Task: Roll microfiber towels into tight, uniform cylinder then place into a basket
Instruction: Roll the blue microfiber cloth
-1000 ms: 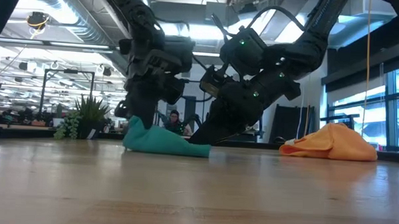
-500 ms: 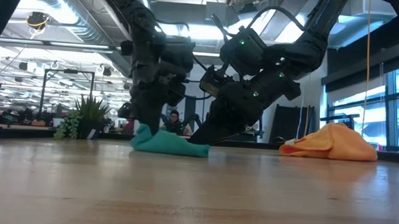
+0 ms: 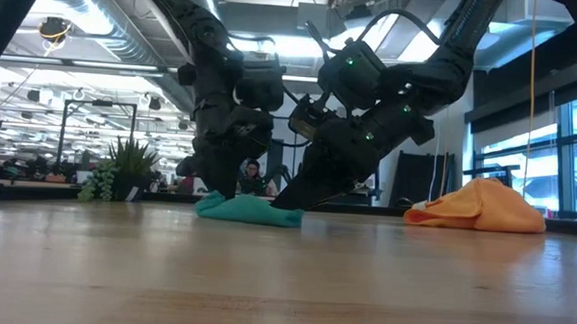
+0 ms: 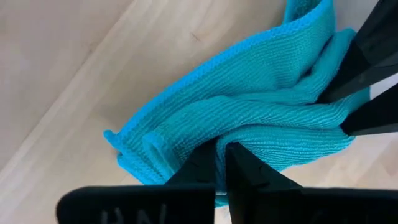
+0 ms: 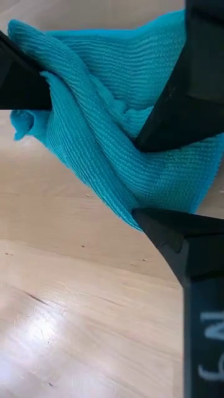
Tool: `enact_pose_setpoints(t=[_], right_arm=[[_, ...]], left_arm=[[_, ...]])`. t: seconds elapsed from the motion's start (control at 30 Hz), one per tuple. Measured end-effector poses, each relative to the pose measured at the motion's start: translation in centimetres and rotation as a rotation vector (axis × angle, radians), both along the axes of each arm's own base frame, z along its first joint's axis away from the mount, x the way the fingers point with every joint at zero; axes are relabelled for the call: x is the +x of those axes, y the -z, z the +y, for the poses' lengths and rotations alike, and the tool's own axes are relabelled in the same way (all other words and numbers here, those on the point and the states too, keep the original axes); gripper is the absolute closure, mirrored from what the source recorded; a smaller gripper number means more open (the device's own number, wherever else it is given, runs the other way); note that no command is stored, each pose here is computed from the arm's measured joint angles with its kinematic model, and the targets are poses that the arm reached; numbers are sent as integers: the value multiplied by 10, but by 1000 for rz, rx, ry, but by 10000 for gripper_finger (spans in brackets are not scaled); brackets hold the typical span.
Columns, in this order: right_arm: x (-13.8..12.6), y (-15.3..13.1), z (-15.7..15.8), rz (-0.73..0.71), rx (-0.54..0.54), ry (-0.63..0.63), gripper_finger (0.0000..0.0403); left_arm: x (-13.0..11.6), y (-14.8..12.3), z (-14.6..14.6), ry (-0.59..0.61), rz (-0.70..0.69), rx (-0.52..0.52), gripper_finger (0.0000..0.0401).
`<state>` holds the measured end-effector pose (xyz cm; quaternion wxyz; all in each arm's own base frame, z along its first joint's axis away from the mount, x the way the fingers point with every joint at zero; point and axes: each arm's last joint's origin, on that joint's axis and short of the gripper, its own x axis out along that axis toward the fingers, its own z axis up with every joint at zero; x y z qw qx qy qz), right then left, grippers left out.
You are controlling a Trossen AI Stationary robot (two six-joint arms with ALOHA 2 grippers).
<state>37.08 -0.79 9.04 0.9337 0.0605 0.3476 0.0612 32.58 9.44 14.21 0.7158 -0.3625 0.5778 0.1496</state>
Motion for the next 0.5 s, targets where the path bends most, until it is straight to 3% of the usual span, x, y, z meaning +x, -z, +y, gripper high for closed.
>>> enact_pose_setpoints(t=[0.33,0.5], right_arm=[[0,0,0,3,-3,27,243],[0,0,-1,2,-18,37,297]], left_arm=[[0,2,0,1,8,11,399],[1,2,-2,4,13,22,398]])
